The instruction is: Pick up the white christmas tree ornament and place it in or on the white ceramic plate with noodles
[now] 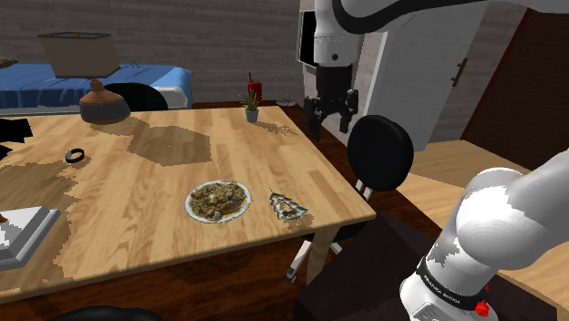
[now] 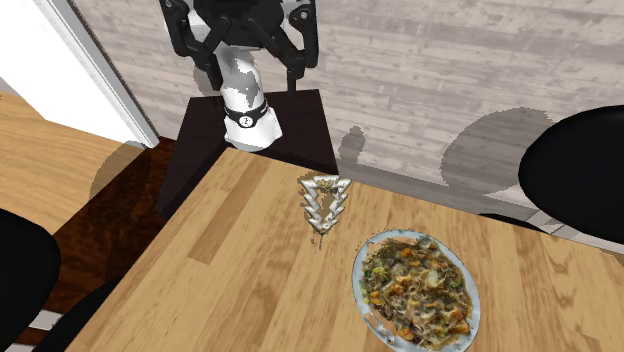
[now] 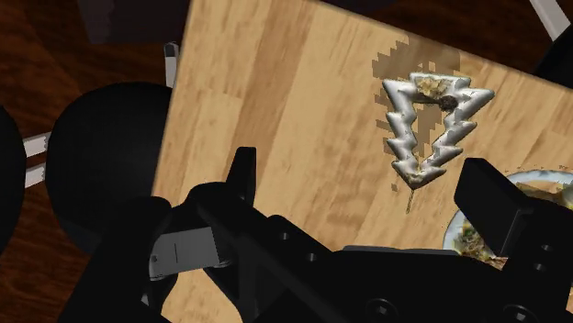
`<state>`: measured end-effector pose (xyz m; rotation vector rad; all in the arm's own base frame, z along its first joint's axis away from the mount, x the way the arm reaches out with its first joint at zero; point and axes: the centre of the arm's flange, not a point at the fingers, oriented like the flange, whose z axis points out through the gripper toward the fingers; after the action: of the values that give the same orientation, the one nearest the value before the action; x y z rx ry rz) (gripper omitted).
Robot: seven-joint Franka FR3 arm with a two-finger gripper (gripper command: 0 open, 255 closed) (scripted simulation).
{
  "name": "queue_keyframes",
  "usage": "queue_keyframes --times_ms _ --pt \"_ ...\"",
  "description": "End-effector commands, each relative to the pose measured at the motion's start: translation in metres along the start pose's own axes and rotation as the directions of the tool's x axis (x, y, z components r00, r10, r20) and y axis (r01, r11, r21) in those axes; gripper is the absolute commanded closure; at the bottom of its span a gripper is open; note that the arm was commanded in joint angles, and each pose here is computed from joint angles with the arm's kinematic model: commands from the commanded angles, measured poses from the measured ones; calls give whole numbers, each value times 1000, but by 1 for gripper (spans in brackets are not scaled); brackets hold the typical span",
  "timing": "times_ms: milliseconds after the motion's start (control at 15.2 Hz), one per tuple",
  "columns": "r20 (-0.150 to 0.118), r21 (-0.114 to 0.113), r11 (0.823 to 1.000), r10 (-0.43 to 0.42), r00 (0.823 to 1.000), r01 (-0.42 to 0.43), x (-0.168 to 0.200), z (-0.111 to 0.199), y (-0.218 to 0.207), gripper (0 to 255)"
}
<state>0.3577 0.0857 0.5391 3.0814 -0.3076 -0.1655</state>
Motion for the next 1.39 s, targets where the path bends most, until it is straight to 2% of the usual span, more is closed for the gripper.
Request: queue_keyframes --times_ms 0,528,990,1320 --pt "42 1 1000 12 999 -12 1 16 -22 0" --pt "200 1 999 52 978 -53 16 73 -110 0" --pt "200 1 999 52 978 -53 8 109 -111 0" --pt "200 1 999 52 978 -53 8 112 -111 0"
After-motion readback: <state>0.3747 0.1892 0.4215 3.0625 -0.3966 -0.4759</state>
